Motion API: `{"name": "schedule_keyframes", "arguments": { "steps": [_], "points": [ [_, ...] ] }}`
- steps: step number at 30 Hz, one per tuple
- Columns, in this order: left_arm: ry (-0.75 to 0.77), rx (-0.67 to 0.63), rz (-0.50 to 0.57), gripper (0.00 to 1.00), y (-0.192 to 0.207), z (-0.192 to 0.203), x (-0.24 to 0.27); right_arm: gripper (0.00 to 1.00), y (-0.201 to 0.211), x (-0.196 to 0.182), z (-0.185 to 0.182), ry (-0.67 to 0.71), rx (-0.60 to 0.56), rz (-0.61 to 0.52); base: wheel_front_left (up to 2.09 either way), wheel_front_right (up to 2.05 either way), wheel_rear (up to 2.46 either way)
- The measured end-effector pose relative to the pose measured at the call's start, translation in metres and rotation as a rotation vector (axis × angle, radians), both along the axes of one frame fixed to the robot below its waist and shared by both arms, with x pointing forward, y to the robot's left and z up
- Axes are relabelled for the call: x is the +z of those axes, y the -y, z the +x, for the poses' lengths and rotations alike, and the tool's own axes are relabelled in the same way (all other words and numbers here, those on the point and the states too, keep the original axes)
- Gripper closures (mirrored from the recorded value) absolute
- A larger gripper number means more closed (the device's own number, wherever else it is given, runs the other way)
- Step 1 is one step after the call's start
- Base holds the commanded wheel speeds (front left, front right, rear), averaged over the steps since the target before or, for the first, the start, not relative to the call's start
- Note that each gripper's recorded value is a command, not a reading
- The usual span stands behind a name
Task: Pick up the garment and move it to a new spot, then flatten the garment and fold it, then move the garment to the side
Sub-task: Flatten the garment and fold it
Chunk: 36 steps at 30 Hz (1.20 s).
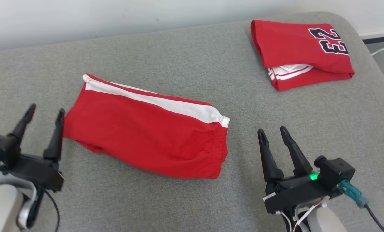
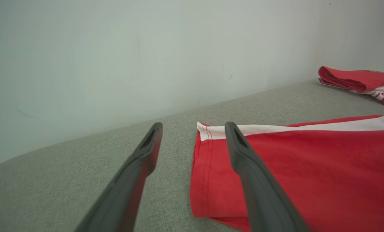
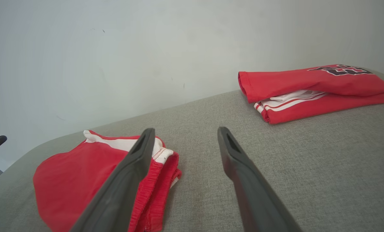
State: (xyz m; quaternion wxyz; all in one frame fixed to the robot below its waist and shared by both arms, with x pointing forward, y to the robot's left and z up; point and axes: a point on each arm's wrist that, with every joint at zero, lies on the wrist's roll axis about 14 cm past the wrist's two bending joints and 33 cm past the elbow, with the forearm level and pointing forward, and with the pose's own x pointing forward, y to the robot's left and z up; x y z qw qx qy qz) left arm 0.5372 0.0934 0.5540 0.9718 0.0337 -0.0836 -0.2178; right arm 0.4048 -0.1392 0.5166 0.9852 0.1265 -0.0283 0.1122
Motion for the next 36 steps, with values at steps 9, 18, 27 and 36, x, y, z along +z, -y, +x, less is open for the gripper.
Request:
{"name": "schedule_keyframes", "arguments": {
  "steps": [9, 18, 27, 36],
  "points": [
    [-0.071, -0.001, -0.059, 0.0, 0.007, -0.018, -0.025, 0.0, -0.012, -0.011, -0.009, -0.012, -0.001, -0.01, 0.0, 0.0, 0.0],
    [-0.202, 0.014, -0.016, 0.0, 0.012, -0.001, -0.074, 0.0, -0.011, -0.014, -0.01, -0.027, -0.011, -0.011, 0.0, 0.0, 0.0],
    [-0.318, 0.012, 0.029, 0.0, 0.021, 0.009, -0.115, 0.0, 0.002, -0.023, -0.016, -0.056, -0.057, -0.013, 0.0, 0.0, 0.0],
    [-0.323, -0.027, 0.047, 1.0, 0.035, 0.009, -0.113, 0.0, 0.001, -0.022, -0.018, -0.054, -0.054, -0.014, 0.0, 0.0, 0.0]
  ]
}}
